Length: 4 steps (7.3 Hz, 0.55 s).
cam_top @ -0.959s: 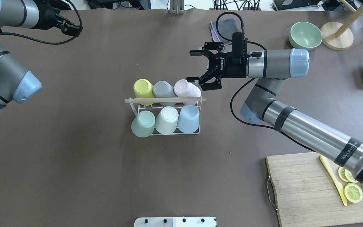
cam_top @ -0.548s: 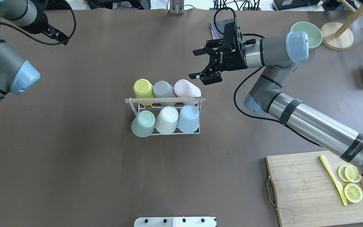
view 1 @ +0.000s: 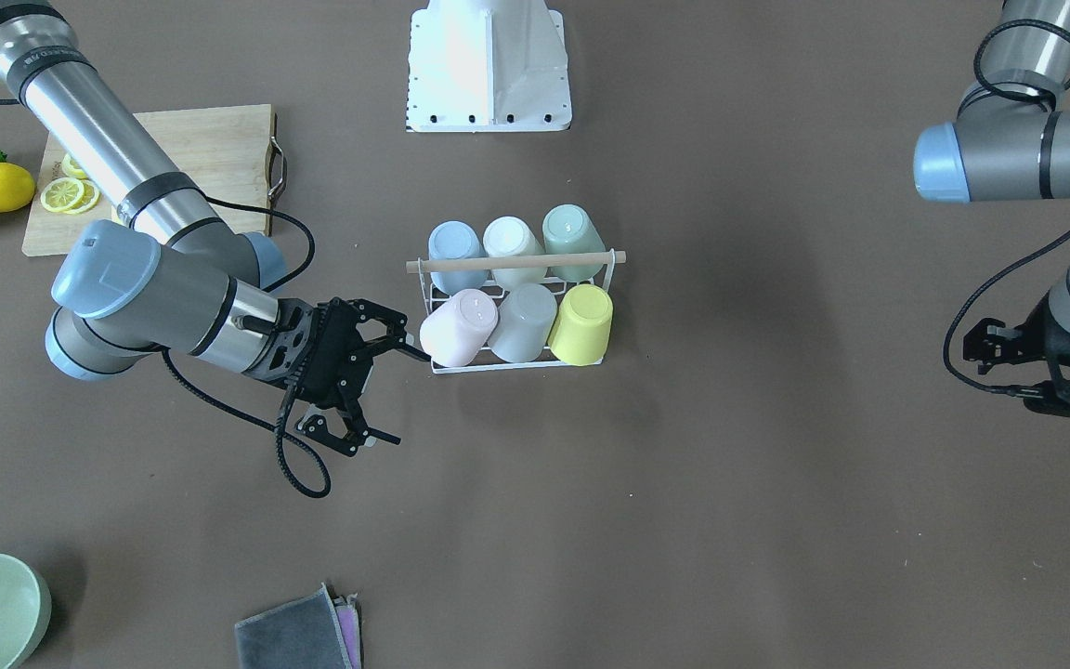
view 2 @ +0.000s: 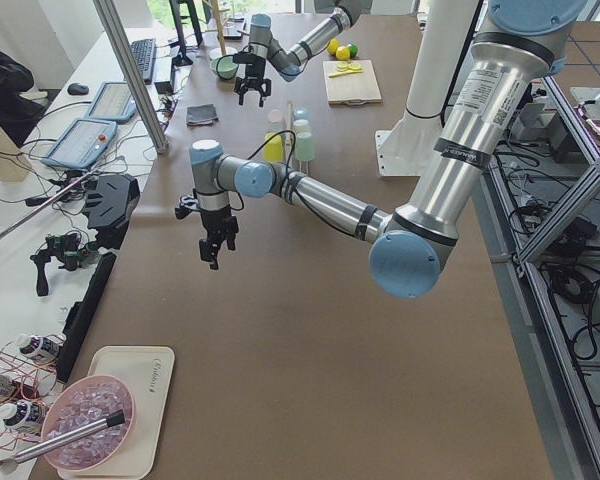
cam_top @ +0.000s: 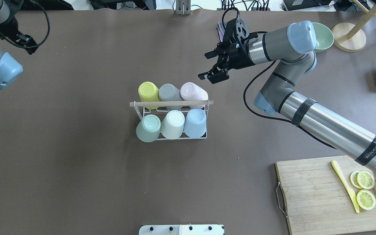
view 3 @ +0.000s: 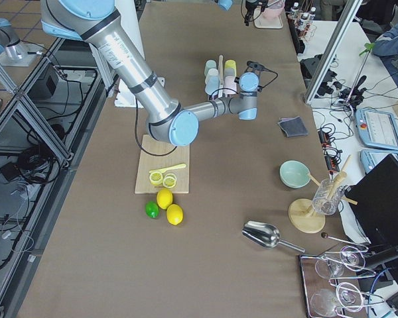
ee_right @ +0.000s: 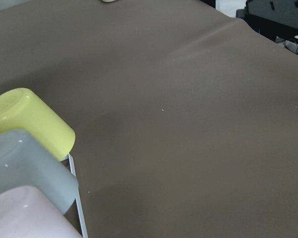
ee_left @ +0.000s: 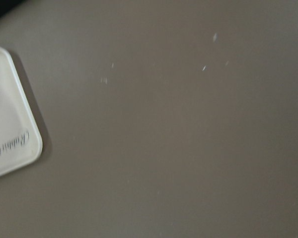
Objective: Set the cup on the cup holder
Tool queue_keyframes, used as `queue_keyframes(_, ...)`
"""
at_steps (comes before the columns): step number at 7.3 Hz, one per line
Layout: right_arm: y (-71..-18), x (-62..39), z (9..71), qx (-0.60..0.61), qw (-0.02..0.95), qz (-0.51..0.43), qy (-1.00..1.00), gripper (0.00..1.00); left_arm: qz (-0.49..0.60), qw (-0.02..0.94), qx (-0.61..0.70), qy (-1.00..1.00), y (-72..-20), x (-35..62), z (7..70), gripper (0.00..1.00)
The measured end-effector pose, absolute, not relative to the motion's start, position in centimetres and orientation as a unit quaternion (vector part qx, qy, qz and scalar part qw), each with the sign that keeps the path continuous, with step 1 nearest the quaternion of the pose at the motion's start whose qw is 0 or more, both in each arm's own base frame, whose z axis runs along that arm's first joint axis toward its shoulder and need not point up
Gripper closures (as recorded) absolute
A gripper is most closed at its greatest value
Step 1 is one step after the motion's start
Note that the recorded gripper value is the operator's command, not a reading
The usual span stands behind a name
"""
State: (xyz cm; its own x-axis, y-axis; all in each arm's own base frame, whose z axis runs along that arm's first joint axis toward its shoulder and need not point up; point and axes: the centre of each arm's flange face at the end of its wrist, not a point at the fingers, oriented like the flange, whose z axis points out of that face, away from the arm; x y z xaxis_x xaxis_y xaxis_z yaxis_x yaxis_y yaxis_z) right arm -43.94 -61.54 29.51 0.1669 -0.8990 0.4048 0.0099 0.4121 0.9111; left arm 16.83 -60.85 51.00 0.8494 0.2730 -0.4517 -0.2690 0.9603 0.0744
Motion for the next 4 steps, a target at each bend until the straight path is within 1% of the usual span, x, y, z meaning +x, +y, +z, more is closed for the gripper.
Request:
queue_keyframes(2,-63.7,-42.0,31.3,0.327,0.715,-0.33,-0.523,0.0,0.09,0.948,-0.067,0.297,-57.5,12.1,57.3,0.02)
queue_keyframes(4,-64.9,-39.7,34.6,0.227,0.791,-0.286,-0.491,0.0,0.012,0.928,-0.104,0.357,-54.4,5.0,61.8,0.02)
